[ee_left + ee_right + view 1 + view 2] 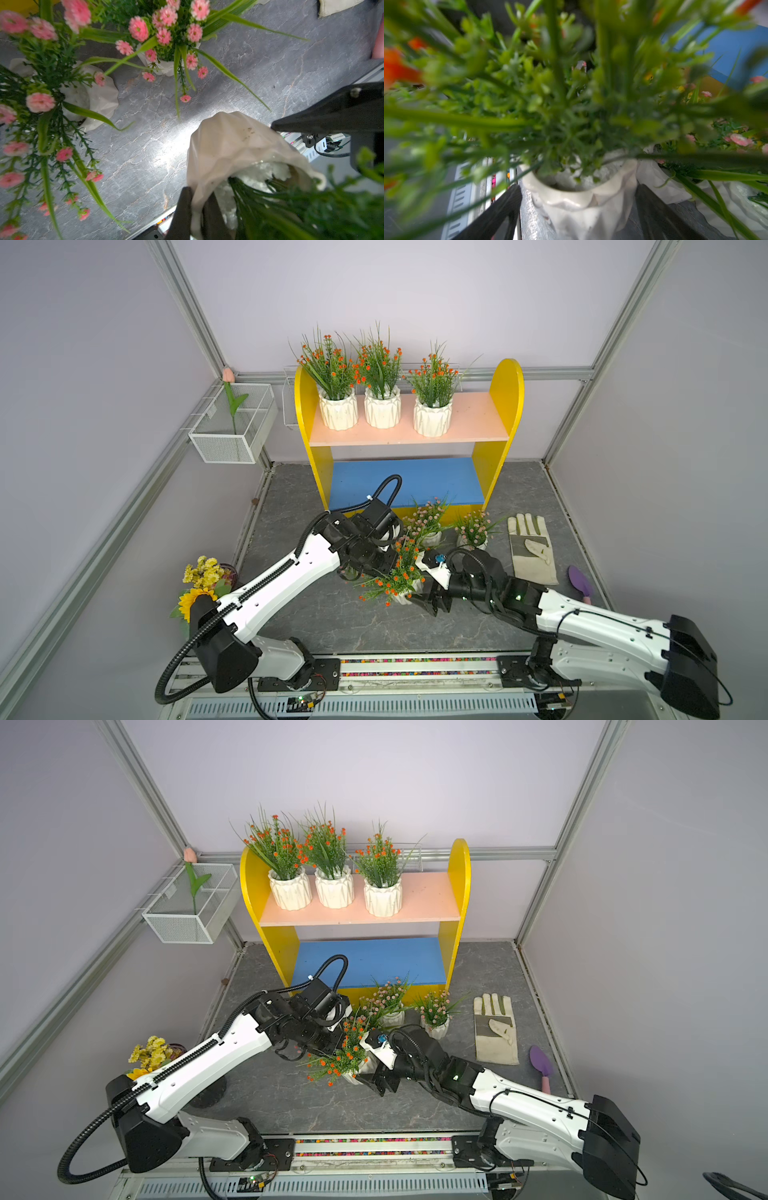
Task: Place the baby's breath potted plants on the rack by color
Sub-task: Pick up the baby's breath potted plant from the center of the board.
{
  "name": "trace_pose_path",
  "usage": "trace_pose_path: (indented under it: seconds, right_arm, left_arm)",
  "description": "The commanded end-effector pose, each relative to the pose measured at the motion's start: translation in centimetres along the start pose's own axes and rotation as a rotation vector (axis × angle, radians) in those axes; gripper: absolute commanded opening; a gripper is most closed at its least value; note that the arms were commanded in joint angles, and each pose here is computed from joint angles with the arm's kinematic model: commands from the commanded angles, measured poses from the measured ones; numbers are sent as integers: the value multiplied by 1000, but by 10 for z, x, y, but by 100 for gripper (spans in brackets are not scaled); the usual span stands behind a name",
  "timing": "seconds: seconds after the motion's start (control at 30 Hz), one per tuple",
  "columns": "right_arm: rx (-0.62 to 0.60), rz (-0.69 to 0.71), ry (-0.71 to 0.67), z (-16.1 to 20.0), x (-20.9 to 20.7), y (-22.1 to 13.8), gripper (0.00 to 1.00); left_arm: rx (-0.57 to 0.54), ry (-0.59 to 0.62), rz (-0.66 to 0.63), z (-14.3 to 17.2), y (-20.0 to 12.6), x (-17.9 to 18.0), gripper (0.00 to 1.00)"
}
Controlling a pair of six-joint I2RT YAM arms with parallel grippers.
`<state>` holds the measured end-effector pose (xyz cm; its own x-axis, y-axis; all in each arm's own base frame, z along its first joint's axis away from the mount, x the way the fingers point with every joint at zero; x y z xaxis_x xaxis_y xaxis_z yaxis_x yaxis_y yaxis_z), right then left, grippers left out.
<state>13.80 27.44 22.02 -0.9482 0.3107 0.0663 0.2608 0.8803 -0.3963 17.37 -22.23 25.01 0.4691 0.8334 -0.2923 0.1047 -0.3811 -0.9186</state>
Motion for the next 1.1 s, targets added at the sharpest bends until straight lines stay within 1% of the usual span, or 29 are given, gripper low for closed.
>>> trace_pose_path:
  seconds: [0.0,0.13,0.47,0.6,0.8,0.93,1.07]
  right_arm:
    - [-101,-26,-10,-26,4,0,88]
    - [-106,-24,-3,-26,3,4,88]
    - [-71,-76,14,-19,6,16,88]
    - [-135,-129,66,-25,10,18,88]
    - [-176,-165,161,-29,11,25,88]
    - [-192,-168,183,-30,12,26,88]
    - [-203,-141,168,-30,11,21,88]
  left_arm:
    - [-74,27,103,-7,-13,-15,0]
    - [-80,31,115,-8,-14,-17,0]
    - [-103,42,147,-12,-16,-21,0]
    - [-103,39,141,-13,-15,-21,0]
    - [-107,41,141,-13,-12,-20,0]
    - [-104,42,131,-12,-10,-19,0]
    - [-103,42,131,-11,-7,-18,0]
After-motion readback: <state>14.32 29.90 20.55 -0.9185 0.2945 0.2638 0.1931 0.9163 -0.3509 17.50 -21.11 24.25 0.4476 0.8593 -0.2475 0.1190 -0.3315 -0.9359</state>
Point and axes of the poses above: each gripper's point midway between its finger pads, its own y axis out along the fingers, its own x axis along the line the jaws close on, z = x × y, the point moved 6 cm from there along -y, back along the fingers, and after that the axes turned 2 degrees about -y, right-handed, at the moved point
